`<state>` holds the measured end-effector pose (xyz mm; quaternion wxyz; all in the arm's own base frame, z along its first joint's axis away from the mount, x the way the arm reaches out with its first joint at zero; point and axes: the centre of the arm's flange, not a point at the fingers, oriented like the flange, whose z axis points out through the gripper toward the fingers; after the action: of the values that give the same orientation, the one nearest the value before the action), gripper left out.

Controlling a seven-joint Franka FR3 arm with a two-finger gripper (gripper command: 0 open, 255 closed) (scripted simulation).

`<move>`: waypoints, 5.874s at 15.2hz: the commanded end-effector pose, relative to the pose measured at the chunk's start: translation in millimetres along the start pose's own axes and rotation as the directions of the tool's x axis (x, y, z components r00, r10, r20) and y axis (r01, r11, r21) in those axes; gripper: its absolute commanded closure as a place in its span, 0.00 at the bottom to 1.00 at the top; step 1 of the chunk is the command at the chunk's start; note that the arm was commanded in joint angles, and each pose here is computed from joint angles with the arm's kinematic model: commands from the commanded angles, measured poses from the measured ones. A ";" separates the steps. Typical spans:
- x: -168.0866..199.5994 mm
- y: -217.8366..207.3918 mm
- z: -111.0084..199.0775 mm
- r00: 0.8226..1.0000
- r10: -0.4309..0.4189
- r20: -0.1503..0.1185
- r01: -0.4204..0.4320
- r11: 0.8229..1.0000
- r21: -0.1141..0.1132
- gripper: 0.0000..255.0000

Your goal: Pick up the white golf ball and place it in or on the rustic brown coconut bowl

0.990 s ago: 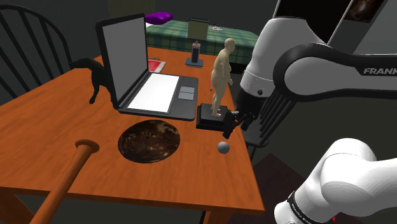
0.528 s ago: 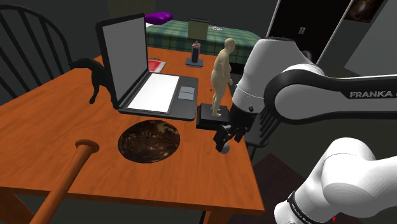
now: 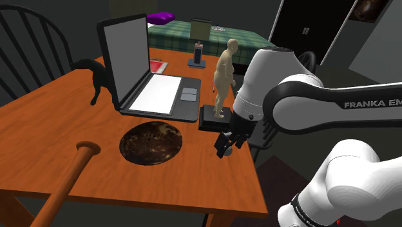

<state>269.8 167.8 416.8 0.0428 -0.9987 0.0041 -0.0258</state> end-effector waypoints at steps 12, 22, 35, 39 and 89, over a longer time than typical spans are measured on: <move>0.0 0.1 0.0 1.000 0.000 0.000 0.000 1.000 0.000 1.00; 2.7 -4.5 -52.4 1.000 0.000 0.000 0.000 1.000 0.000 1.00; 6.2 -10.2 -119.3 1.000 0.000 0.000 0.000 1.000 0.000 1.00; 36.4 -53.3 -114.8 1.000 0.000 0.000 0.000 1.000 0.000 1.00; 146.7 -209.6 -74.5 1.000 0.000 0.000 0.000 1.000 0.000 0.00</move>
<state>413.6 368.6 514.9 0.0430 -0.9987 0.0041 -0.0261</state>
